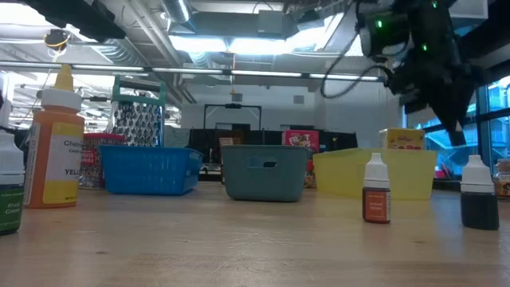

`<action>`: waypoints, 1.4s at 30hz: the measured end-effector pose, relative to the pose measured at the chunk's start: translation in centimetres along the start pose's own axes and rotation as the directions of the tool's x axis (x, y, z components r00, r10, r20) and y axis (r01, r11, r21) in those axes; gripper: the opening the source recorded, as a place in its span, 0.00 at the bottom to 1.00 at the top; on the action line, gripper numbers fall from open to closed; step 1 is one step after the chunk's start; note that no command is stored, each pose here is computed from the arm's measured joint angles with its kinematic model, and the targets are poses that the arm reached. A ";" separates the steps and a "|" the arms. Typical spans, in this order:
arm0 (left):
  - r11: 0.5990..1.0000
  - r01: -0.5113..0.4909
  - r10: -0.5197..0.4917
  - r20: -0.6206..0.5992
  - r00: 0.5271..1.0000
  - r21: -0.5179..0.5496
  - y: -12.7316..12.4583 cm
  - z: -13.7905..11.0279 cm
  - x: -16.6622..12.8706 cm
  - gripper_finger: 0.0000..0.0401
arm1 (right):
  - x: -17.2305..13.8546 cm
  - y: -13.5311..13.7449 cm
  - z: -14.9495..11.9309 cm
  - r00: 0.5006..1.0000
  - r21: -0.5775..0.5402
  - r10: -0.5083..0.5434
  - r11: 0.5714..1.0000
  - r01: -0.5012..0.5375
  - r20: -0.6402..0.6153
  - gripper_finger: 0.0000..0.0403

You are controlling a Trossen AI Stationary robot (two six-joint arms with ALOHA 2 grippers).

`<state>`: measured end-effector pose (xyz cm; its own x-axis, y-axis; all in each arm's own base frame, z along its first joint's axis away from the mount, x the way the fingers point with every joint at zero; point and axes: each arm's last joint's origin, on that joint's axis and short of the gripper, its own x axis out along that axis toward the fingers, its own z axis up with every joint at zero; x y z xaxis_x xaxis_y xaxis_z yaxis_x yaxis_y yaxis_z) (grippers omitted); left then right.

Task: Pick & Place Kitchen Items
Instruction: Put the small black food coloring into the green bin

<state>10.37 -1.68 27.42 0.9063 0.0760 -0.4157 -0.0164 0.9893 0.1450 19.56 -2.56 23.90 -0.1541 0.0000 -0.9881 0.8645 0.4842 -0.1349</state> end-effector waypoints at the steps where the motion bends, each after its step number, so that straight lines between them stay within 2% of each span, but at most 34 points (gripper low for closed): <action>1: 1.000 0.000 0.000 0.001 1.000 0.000 0.0 0.0 0.0 0.37 | -0.5 0.3 -0.1 1.000 -0.019 0.023 1.000 -0.023 0.004 0.19; 4: 1.000 0.000 0.000 0.001 1.000 0.000 0.0 0.0 0.0 0.37 | -2.2 1.3 -0.7 0.996 -0.073 0.084 0.994 -0.081 0.039 0.19; 8: 1.000 0.000 0.000 0.001 1.000 0.000 0.0 0.0 0.0 0.37 | -4.5 3.1 -1.4 0.968 -0.182 0.202 0.968 -0.173 0.153 0.19; 10: 1.000 0.000 0.000 0.000 1.000 0.000 0.0 0.0 0.0 0.37 | -5.5 4.3 -1.8 0.932 -0.290 0.298 0.928 -0.232 0.208 0.19; 13: 1.000 0.000 0.000 0.001 1.000 0.000 0.0 0.0 0.0 0.37 | -6.5 6.2 -2.2 0.849 -0.480 0.469 0.819 -0.314 0.243 0.19; 15: 1.000 0.000 0.000 0.000 1.000 0.000 0.0 0.0 0.0 0.37 | -7.0 7.0 -2.3 0.799 -0.558 0.546 0.756 -0.342 0.250 0.19; 17: 1.000 0.000 0.000 0.000 1.000 0.000 0.0 0.0 0.0 0.37 | -7.0 7.8 -2.1 0.772 -0.592 0.581 0.726 -0.349 0.258 0.19; 22: 1.000 0.000 0.000 0.000 1.000 0.000 0.0 0.0 0.0 0.37 | -6.0 9.7 -1.1 0.765 -0.645 0.587 0.697 -0.313 0.265 0.19; 23: 1.000 0.000 0.000 0.001 1.000 0.000 0.0 0.0 0.0 0.37 | -5.7 10.3 -0.8 0.758 -0.666 0.595 0.682 -0.302 0.266 0.19; 26: 1.000 0.000 0.000 0.000 1.000 0.000 0.0 0.0 0.0 0.37 | -5.2 12.2 0.2 0.709 -0.756 0.659 0.592 -0.280 0.253 0.19; 28: 1.000 0.000 0.000 0.001 1.000 0.000 0.0 0.0 0.0 0.37 | -5.1 13.3 1.0 0.708 -0.783 0.662 0.567 -0.256 0.247 0.19; 35: 1.000 0.000 0.000 0.001 1.000 0.000 0.0 0.0 0.0 0.37 | -5.1 16.7 4.3 0.818 -0.782 0.525 0.602 -0.162 0.235 0.19; 42: 1.000 0.000 0.000 0.001 1.000 0.000 0.0 0.0 0.0 0.37 | -6.3 19.6 6.6 0.849 -0.814 0.481 0.570 -0.112 0.220 0.19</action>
<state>10.36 -1.68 27.43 0.9068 0.0755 -0.4147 -0.0162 0.9893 0.1448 40.62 1.13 26.98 0.3898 0.0407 -0.9200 0.1201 0.9882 0.0946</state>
